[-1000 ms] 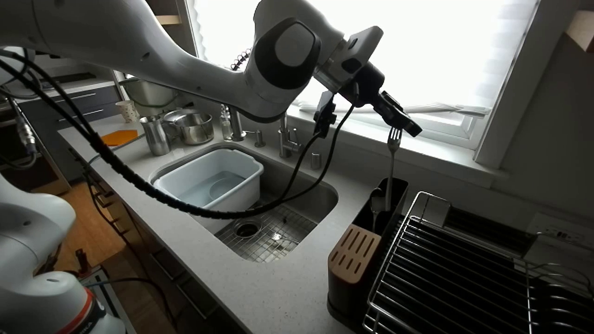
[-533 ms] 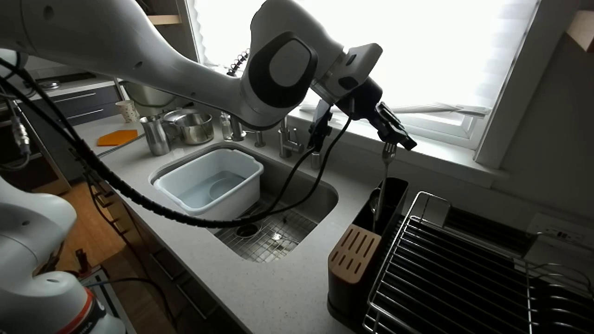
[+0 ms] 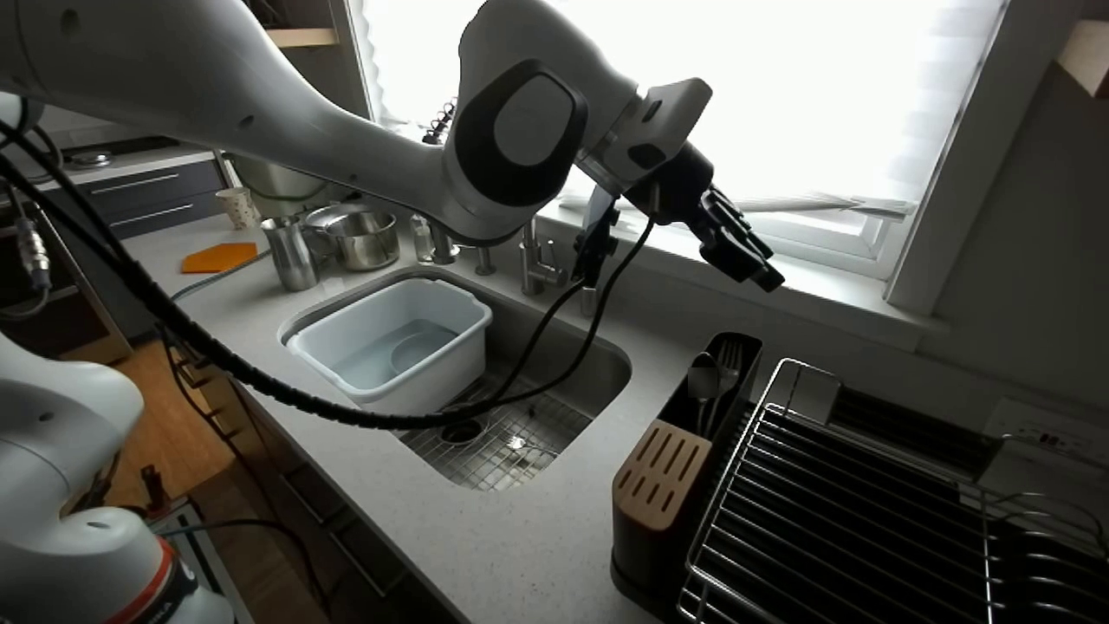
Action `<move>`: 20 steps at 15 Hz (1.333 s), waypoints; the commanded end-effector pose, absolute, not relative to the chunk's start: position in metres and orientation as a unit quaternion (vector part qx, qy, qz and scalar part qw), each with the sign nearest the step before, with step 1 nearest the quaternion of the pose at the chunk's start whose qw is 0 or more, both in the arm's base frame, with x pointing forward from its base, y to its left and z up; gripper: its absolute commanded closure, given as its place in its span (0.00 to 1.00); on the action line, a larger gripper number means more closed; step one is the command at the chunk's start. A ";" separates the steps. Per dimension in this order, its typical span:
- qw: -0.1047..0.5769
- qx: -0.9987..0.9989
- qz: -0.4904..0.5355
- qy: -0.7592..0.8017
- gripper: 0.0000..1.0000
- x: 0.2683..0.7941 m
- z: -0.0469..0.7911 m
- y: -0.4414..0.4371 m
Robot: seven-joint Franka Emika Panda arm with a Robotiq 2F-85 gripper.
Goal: Move the spoon and fork to the middle compartment of the black cutlery drying rack
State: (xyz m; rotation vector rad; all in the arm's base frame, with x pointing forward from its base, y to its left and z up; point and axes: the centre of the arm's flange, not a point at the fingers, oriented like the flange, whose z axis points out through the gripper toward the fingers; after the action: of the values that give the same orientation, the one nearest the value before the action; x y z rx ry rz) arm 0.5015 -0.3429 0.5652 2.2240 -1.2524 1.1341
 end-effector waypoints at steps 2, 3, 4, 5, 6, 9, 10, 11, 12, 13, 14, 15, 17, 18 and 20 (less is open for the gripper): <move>0.165 0.787 0.395 -0.444 0.08 0.490 0.562 -0.337; 0.164 0.788 0.393 -0.444 0.01 0.490 0.561 -0.336; 0.164 0.789 0.391 -0.445 0.00 0.490 0.560 -0.336; 0.163 0.789 0.389 -0.446 0.00 0.490 0.559 -0.336; 0.164 0.789 0.386 -0.450 0.00 0.490 0.557 -0.336; 0.163 0.797 0.370 -0.449 0.00 0.488 0.552 -0.336; 0.161 0.805 0.357 -0.446 0.00 0.487 0.550 -0.337; 0.160 0.810 0.348 -0.445 0.00 0.487 0.547 -0.337; 0.160 0.816 0.334 -0.443 0.00 0.486 0.542 -0.338; 0.161 0.820 0.325 -0.442 0.00 0.485 0.539 -0.339; 0.170 0.825 0.318 -0.435 0.00 0.484 0.537 -0.340; 0.173 0.831 0.310 -0.429 0.00 0.483 0.534 -0.341; 0.172 0.822 0.328 -0.433 0.00 0.492 0.536 -0.342; 0.172 0.821 0.329 -0.433 0.00 0.492 0.537 -0.343; 0.172 0.822 0.330 -0.432 0.00 0.493 0.538 -0.342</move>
State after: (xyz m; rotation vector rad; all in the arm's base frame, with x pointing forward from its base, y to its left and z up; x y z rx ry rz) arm 0.4931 -0.3415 0.5380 2.3317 -1.2256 0.9375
